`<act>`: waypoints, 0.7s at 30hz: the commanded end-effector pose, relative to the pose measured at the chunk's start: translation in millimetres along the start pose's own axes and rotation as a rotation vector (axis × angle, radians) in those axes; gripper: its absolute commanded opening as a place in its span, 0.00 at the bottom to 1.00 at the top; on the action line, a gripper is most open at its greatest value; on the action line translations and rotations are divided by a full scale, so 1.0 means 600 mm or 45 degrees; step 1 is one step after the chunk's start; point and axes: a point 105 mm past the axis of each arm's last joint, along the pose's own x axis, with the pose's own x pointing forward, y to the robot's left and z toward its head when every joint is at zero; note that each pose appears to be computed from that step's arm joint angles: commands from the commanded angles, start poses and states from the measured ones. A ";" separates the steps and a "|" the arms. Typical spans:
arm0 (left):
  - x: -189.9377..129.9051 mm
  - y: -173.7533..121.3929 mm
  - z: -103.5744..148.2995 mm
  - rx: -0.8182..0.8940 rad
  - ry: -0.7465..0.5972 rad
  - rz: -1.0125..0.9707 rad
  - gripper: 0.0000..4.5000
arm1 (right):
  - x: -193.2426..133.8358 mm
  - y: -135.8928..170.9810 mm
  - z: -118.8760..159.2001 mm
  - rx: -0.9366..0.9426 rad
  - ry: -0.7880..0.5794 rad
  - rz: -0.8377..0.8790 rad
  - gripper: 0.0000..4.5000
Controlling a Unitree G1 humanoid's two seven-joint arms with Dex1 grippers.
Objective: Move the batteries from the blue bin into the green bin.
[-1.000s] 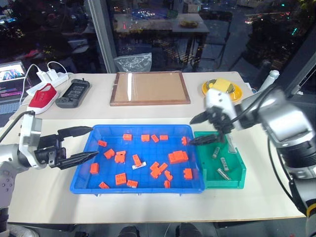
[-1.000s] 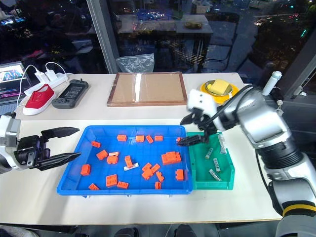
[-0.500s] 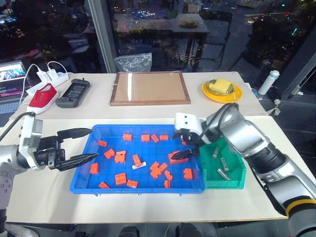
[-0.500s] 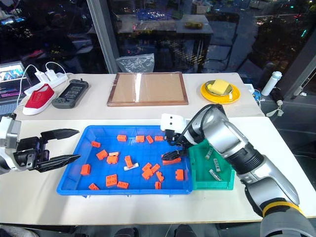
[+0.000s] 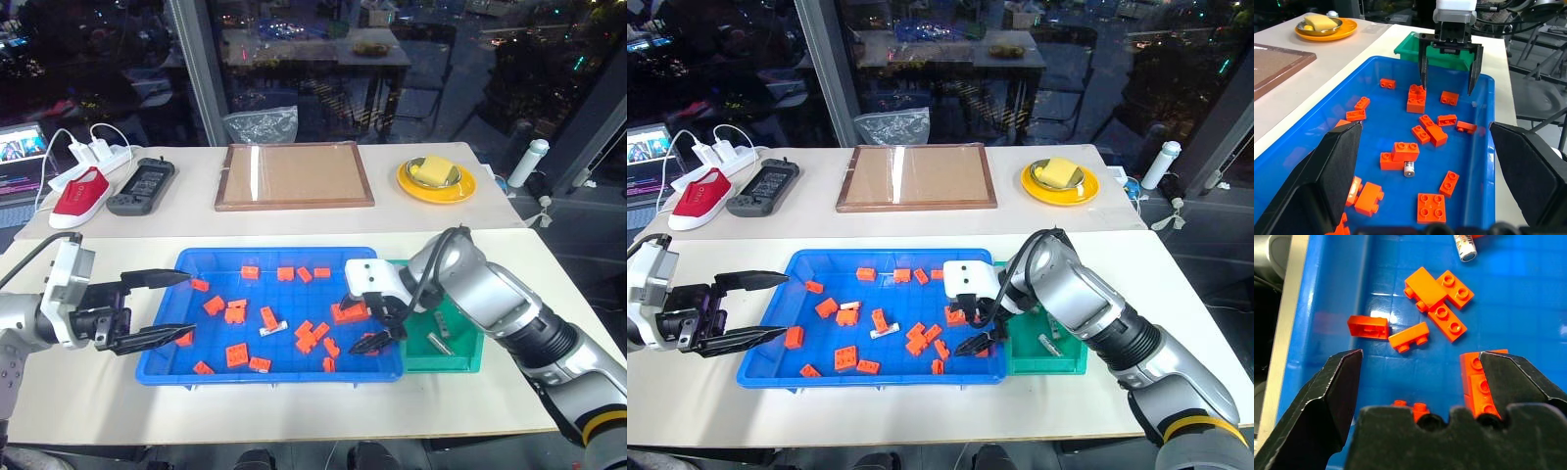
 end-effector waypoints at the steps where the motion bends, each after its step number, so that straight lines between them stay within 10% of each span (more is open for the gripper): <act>1: -0.003 0.000 0.008 0.040 0.026 -0.012 1.00 | 0.008 -0.003 0.006 0.007 -0.017 -0.020 0.99; 21: 0.002 0.002 0.016 0.065 0.011 -0.006 1.00 | 0.082 -0.075 0.129 0.064 -0.294 -0.230 0.99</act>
